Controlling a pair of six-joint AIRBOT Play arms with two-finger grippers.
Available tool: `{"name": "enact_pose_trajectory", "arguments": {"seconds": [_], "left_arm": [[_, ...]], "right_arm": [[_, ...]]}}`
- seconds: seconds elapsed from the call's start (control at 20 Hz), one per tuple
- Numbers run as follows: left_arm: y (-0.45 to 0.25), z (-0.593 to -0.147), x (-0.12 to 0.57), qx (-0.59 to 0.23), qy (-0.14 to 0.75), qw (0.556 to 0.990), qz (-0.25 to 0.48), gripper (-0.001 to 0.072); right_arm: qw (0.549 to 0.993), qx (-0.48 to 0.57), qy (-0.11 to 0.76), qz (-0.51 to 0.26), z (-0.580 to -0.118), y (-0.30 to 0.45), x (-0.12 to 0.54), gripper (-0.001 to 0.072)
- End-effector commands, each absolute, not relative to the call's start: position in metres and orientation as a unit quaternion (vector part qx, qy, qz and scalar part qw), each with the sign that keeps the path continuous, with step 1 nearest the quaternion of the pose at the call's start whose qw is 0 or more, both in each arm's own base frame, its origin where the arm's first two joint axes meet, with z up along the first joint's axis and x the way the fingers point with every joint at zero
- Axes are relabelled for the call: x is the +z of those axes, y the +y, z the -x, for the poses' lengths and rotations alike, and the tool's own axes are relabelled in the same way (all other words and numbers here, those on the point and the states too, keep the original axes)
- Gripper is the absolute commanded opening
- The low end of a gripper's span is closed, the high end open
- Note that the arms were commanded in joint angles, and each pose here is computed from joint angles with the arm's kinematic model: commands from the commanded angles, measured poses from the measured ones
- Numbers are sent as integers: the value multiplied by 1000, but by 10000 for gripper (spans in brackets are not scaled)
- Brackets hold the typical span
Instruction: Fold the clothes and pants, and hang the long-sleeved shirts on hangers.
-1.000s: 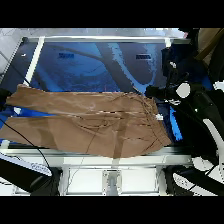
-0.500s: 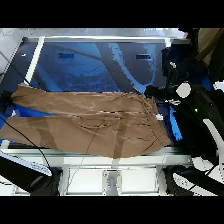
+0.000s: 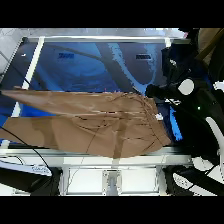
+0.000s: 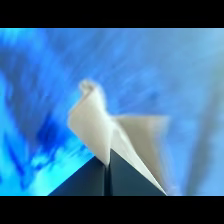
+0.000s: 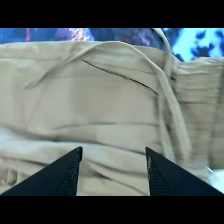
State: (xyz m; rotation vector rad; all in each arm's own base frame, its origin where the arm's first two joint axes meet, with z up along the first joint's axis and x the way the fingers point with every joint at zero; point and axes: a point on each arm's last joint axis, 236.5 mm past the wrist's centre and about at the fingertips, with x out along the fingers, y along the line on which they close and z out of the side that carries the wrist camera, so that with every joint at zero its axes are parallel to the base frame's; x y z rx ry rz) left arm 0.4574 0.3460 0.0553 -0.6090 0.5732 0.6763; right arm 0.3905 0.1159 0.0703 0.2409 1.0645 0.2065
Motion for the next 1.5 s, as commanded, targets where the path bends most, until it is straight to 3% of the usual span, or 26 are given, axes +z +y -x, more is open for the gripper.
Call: {"name": "enact_pose_trajectory", "arguments": {"seconds": [0.0,0.15,0.25,0.5,0.75,0.95,1.1,1.45], "left_arm": [[320,-441,177,293,206,912,197,10],[290,-423,237,273,182,935,134,8],[293,-424,227,276,197,932,129,8],[312,-449,82,273,335,884,177,8],[317,-478,-11,282,359,859,230,8],[299,-487,13,263,373,880,131,8],[304,-458,45,281,405,868,58,8],[317,-379,151,346,374,859,50,8]], "right_arm": [[840,120,523,-78,-373,115,90,434],[862,124,487,-65,-374,111,118,434],[871,124,471,-66,-376,110,126,434],[878,124,458,-68,-382,111,130,434],[882,124,450,-71,-386,111,132,434],[882,123,450,-73,-386,111,132,433],[881,122,451,-75,-386,112,132,434],[881,122,451,-74,-386,111,132,434]]}}
